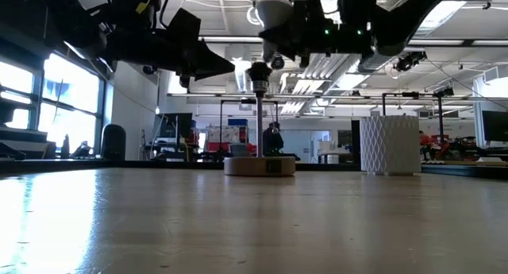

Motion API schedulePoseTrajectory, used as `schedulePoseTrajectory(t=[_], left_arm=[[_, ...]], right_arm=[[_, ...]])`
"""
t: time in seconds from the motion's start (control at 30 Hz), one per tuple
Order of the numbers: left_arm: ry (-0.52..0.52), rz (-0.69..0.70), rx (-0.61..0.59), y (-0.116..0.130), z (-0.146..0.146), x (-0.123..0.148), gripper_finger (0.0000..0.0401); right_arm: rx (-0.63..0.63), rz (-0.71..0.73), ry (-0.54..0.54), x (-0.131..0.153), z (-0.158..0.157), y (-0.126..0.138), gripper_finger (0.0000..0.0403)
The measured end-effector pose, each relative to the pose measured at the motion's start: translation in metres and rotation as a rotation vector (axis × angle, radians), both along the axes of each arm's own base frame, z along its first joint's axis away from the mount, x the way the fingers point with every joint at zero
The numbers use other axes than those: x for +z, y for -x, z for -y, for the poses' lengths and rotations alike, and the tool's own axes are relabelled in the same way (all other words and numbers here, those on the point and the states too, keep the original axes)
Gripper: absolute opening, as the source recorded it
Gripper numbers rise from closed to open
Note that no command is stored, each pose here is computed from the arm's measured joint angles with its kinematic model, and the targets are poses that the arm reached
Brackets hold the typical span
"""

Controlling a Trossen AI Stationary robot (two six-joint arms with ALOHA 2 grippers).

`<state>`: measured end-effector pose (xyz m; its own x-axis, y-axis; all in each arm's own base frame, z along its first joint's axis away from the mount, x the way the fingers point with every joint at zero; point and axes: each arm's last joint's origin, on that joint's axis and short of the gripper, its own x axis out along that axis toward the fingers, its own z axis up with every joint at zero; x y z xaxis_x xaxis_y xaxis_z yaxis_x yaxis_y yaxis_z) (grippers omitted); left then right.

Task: Screw lightbulb
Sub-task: Insert the lightbulb into the lamp

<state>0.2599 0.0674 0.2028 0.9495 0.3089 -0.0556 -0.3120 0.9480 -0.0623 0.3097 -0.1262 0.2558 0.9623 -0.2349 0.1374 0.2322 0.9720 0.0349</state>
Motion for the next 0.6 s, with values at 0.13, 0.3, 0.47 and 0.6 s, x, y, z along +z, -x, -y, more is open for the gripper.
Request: schedulePoseTrajectory(t=[0.13,0.3,0.47,0.6], left_arm=[[-0.006,0.024,0.002,0.0,0.0,0.002,0.0],[-0.006,0.026,0.003,0.0,0.0,0.003,0.0],[-0.007,0.027,0.003,0.0,0.0,0.003,0.0],[-0.006,0.027,0.003,0.0,0.0,0.003,0.0]], right_arm=[[0.007,-0.014,0.022,0.008,0.0,-0.006,0.014],[0.015,-0.028,0.027,0.012,-0.001,-0.009,0.014],[0.05,-0.038,-0.007,0.006,-0.002,-0.012,0.014],[0.057,-0.056,-0.031,-0.004,-0.003,-0.018,0.014]])
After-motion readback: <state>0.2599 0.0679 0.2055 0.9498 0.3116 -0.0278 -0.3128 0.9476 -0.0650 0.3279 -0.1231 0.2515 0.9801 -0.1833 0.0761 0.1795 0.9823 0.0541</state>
